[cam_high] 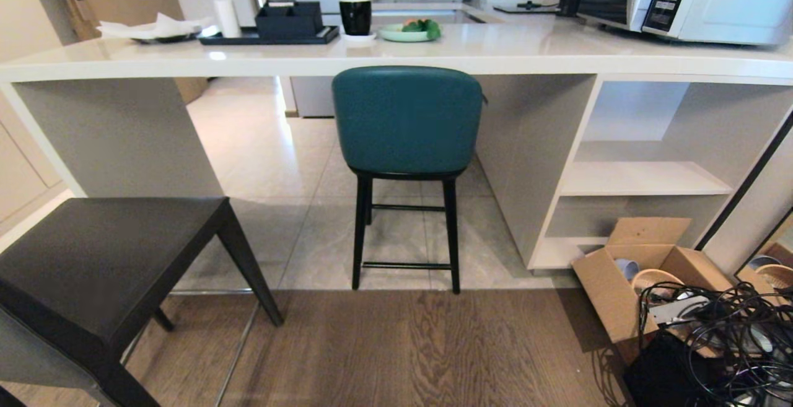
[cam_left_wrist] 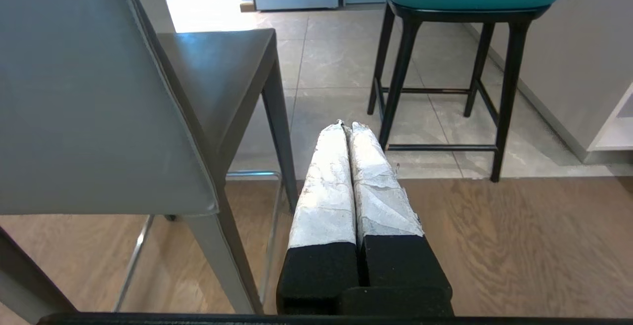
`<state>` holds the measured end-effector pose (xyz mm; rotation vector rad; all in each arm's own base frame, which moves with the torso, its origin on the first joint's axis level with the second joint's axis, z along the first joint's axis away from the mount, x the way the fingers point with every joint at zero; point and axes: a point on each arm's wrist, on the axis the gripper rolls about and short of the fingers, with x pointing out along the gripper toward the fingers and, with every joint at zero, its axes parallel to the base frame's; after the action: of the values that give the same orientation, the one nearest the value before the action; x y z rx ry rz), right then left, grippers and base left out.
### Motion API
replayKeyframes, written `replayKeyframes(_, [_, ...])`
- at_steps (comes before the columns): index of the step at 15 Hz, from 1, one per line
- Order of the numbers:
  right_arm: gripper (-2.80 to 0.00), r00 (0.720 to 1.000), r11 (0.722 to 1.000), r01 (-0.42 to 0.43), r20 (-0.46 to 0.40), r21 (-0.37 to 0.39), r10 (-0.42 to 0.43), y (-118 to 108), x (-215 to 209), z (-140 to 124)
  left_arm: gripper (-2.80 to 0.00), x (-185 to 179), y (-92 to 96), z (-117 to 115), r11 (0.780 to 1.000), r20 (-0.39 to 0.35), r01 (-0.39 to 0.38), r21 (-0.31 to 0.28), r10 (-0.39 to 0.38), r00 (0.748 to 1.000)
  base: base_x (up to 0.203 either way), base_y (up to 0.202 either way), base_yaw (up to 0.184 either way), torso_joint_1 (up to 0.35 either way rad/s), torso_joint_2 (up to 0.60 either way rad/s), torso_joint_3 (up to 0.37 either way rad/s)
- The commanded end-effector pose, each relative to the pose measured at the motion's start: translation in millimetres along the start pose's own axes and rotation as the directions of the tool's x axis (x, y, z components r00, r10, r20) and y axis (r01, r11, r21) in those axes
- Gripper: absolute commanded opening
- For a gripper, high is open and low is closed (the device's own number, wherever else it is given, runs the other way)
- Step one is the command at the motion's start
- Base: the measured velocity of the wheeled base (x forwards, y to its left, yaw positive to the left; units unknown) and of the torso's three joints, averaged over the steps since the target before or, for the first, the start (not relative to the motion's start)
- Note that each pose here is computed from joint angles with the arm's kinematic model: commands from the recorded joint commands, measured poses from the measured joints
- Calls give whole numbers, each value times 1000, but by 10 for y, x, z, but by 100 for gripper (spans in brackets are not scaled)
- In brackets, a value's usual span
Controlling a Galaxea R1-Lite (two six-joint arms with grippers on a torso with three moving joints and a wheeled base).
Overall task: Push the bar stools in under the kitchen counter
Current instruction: Push the gray chair back under the dining table
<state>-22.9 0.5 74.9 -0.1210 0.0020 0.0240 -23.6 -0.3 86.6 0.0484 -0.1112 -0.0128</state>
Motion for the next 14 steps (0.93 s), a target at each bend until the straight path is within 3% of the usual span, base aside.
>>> replayKeyframes(1, [-280,1000,1000,-1,-3,-2,1,1,2,-4,-280,21,-5,-113,1000,-40,2,-7,-2,999,0,0,0,0,0,0])
replayKeyframes(4, [-280,1000,1000,-1,-3,-3,1,1,2,-3,-280,22,-5,-111,1000,-39,2,-5,-2,999,1,56,-7,6,1,0])
replayKeyframes(14, [-280,1000,1000,-3,-4,-2,3,1,2,-5,-280,22,-6,-111,1000,-39,6,-4,-6,999,0,196,-1,2,3,2])
